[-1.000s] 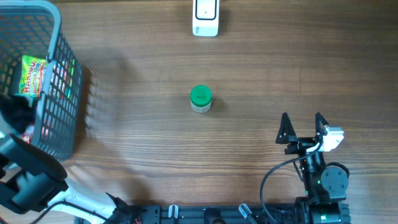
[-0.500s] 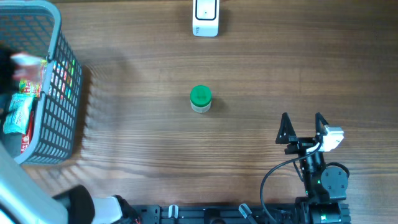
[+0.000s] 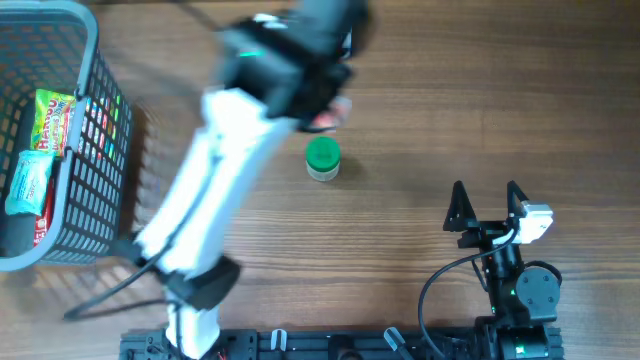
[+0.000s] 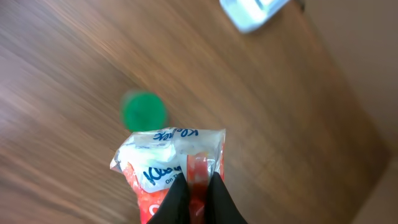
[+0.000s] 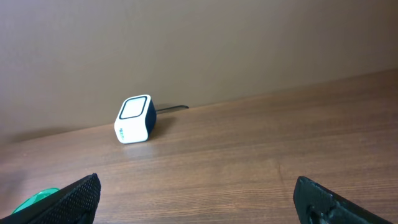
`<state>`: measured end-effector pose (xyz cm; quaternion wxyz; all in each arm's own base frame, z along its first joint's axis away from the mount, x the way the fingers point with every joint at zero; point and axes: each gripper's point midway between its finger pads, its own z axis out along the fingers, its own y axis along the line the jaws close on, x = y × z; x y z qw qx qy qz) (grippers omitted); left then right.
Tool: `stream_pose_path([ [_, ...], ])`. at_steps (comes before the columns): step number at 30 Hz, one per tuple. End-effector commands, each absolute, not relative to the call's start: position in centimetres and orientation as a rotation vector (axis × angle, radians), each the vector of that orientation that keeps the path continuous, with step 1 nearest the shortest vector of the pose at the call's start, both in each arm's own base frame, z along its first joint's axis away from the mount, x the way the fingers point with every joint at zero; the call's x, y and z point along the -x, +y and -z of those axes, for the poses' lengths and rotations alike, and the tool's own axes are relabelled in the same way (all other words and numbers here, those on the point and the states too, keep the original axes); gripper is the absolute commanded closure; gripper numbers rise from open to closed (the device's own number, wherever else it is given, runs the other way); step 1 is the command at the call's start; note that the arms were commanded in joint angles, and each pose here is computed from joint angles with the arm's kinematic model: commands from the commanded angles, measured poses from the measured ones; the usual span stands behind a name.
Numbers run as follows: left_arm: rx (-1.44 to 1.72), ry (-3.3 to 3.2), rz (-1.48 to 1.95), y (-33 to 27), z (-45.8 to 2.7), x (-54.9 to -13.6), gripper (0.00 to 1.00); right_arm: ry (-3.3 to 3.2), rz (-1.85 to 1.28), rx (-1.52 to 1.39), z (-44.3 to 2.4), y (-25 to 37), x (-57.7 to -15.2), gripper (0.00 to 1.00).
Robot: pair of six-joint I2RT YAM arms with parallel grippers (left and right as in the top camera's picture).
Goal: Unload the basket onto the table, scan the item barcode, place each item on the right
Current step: 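Carry the Kleenex pack past the scanner and place it right of the jar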
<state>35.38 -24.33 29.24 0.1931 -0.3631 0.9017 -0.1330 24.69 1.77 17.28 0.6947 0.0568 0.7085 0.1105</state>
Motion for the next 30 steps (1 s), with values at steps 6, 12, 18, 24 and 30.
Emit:
stream_pose_path([
  [6, 1.136, 2.846, 0.140, -34.0, -13.7, -32.9, 0.96, 1.573, -0.241, -0.134, -17.4, 1.7, -24.7, 0.00],
  [12, 1.182, 2.959, -0.058, -35.4, -7.4, -30.5, 0.96, 1.573, -0.241, -0.134, -17.4, 1.7, -24.7, 0.00],
  [18, 1.211, 2.952, -0.097, -35.8, -6.6, -29.6, 0.96, 1.573, -0.241, -0.134, -17.4, 1.7, -24.7, 0.00],
  [24, 1.175, 2.943, -0.144, -36.2, -5.0, -28.7, 0.91, 1.573, -0.241, -0.134, -17.4, 1.7, -24.7, 0.00],
  [30, 1.108, 2.982, -0.181, -35.8, -3.7, -28.3, 0.16, 1.573, -0.241, -0.134, -17.4, 1.7, -24.7, 0.00],
])
